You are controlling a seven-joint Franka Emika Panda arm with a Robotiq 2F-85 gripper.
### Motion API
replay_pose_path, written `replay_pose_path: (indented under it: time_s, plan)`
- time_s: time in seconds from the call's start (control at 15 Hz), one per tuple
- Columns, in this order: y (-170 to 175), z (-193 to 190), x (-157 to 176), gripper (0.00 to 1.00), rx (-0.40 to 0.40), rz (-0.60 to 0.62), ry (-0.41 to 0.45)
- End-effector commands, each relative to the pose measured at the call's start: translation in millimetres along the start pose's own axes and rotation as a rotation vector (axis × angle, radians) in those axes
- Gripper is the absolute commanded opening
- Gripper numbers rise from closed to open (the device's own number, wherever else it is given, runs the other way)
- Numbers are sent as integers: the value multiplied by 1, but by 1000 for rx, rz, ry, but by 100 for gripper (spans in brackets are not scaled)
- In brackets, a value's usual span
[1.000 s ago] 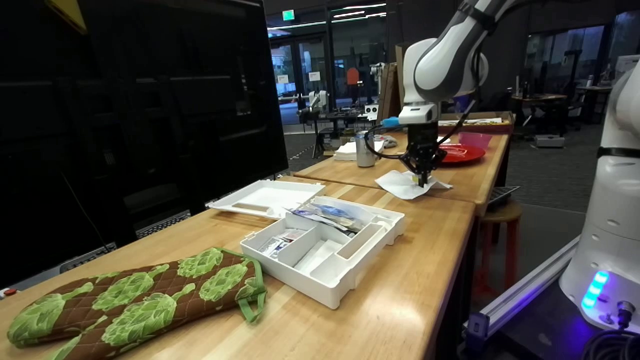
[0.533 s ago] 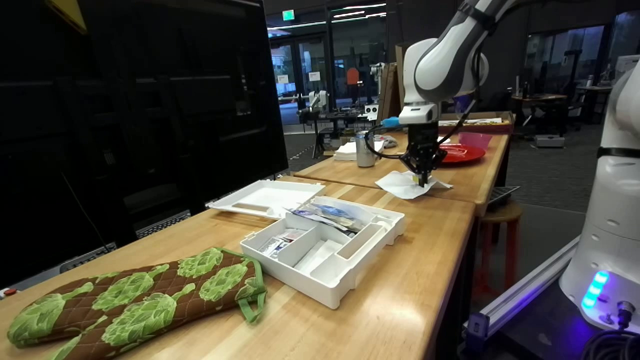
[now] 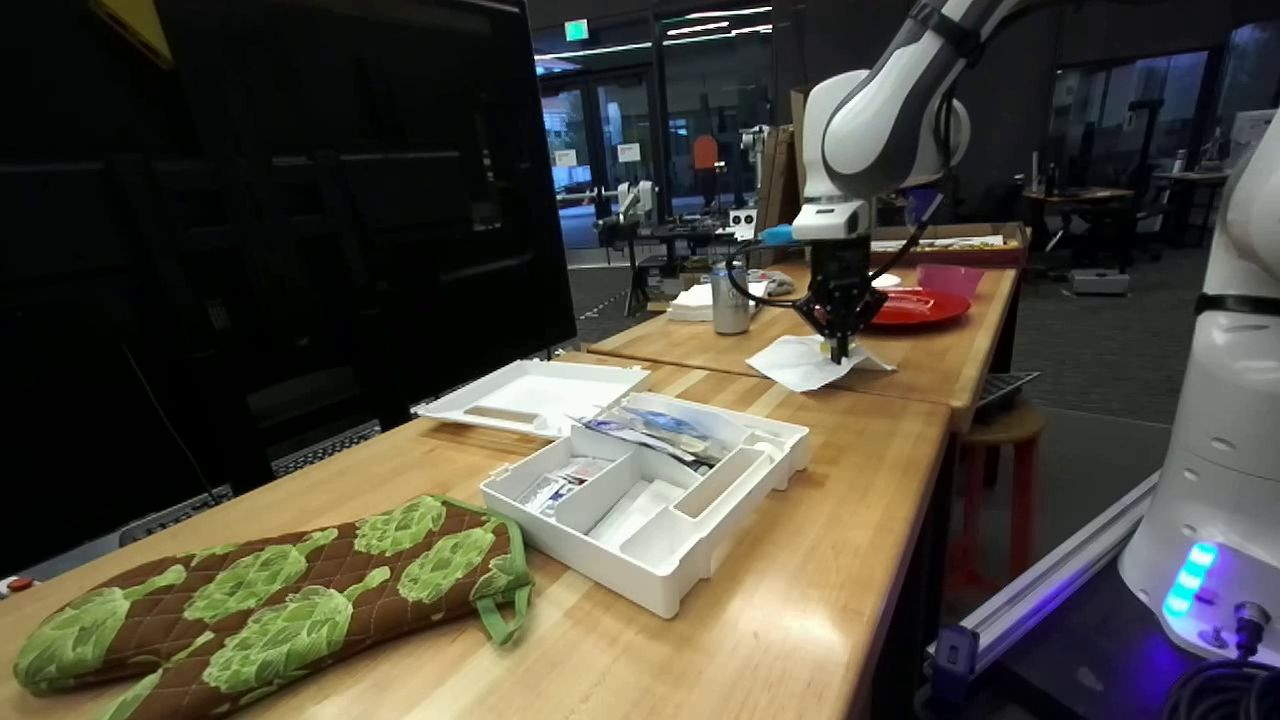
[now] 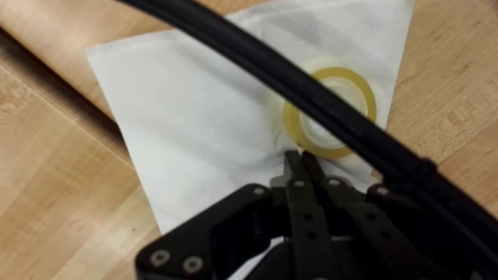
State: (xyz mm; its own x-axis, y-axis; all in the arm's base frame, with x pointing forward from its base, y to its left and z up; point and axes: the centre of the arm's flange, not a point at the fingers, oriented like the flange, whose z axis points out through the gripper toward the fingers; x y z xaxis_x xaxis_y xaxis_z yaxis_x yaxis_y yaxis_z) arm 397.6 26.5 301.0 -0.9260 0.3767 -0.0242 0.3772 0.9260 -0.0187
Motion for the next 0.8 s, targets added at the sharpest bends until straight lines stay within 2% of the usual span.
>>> replay_pose_path:
  time_s: [0.0,0.47,0.73]
  plan:
    - [5,-6,-25,0,-5,37,-28]
    - [14,-15,-57,0,-47,88,-16]
    - [23,-23,-72,0,-117,153,2]
